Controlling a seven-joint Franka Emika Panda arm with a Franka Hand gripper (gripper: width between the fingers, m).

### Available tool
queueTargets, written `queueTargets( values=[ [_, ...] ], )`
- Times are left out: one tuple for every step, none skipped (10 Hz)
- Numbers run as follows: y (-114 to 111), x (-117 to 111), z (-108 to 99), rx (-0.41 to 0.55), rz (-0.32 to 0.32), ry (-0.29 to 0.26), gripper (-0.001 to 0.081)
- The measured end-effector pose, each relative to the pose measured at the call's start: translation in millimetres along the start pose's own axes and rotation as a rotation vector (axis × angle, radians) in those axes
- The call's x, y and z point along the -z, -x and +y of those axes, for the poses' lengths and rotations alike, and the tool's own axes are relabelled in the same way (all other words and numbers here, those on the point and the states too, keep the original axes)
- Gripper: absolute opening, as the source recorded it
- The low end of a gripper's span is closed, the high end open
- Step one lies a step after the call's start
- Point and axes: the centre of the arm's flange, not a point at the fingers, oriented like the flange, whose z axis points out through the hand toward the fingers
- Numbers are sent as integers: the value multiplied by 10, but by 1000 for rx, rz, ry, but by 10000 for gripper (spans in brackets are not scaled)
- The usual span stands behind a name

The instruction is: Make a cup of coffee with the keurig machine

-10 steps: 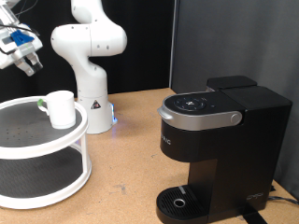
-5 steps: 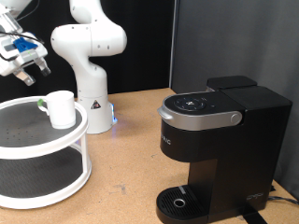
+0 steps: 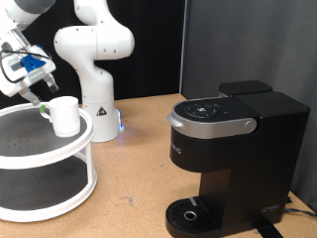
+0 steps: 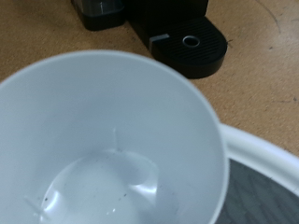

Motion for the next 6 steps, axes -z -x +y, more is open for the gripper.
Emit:
queueTargets(
  values=[
    [24,-43,15,0,-17,-1,805],
    [65,-75,32,6,-32,-2,805],
    [113,-93,53,13,-40,-4,805],
    [164,-106,69,17,-39,-8,805],
    [203,-115,80,17,-34,-12,805],
    [234,-124,94,17,-25,-12,805]
  ],
)
